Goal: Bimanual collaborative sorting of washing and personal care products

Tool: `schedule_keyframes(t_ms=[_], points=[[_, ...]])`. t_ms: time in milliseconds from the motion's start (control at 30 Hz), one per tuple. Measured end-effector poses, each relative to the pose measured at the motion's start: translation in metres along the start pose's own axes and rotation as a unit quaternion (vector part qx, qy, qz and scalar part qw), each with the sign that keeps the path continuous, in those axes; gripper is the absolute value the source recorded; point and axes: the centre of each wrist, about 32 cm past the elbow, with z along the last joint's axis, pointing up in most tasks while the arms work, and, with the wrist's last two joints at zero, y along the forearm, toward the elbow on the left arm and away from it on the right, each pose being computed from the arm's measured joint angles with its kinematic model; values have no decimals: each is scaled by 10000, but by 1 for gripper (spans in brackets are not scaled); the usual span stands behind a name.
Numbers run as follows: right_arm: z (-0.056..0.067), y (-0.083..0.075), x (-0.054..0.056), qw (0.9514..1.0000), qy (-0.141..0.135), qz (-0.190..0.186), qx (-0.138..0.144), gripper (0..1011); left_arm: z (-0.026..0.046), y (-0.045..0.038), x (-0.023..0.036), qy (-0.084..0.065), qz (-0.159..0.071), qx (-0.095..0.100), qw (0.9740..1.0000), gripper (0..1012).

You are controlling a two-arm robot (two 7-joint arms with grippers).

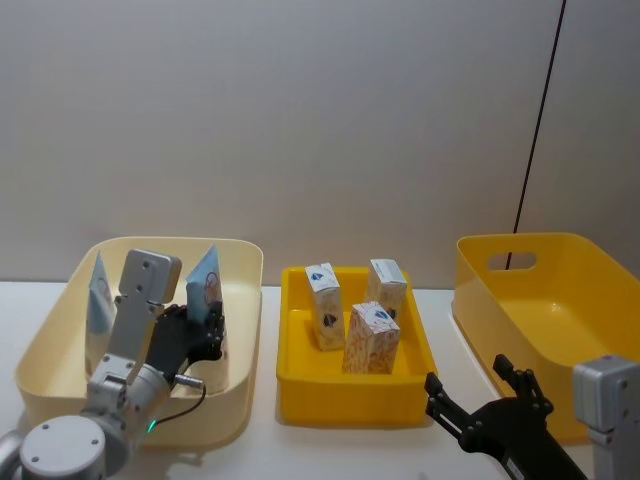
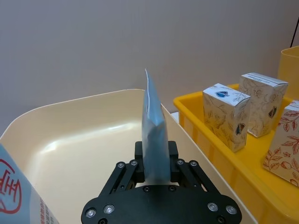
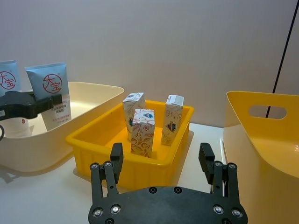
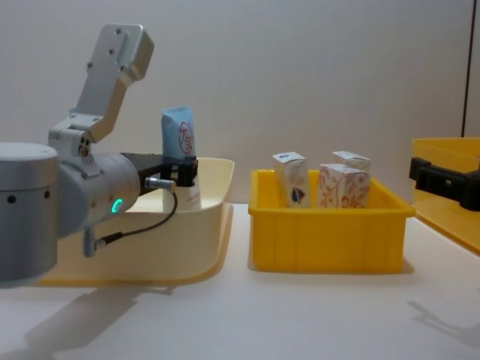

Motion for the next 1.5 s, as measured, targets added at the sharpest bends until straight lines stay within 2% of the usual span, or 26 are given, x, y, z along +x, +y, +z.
schedule_keyframes(t_ms=[233,433,600,633,800,900,933,1167,1267,1367,1400,1467,1500], points=[[0,0,0,10000,0,0,0,1007,25,60,64,-70,-59,-174,9998,257],[0,0,0,10000,0,0,0,1007,97,130,152,-162,-235,-445,9986,257],[0,0,0,10000,0,0,0,1007,201,199,246,-204,-537,-729,9957,257],[0,0,0,10000,0,0,0,1007,201,199,246,-204,-537,-729,9957,257],[0,0,0,10000,0,0,0,1007,309,246,314,-190,-846,-971,9915,257],[0,0,0,10000,0,0,0,1006,378,266,338,-144,-1095,-1118,9876,258],[0,0,0,10000,0,0,0,1007,378,266,338,-144,-1095,-1118,9876,256],[0,0,0,10000,0,0,0,1007,513,277,360,-16,-1553,-1354,9785,258],[0,0,0,10000,0,0,0,1007,573,268,350,67,-1827,-1455,9723,257],[0,0,0,10000,0,0,0,1007,602,257,336,127,-1996,-1500,9682,257],[0,0,0,10000,0,0,0,1006,622,246,321,165,-2108,-1524,9654,257],[0,0,0,10000,0,0,0,1006,642,234,303,205,-2212,-1546,9627,257],[0,0,0,10000,0,0,0,1007,653,217,275,251,-2324,-1556,9598,257]])
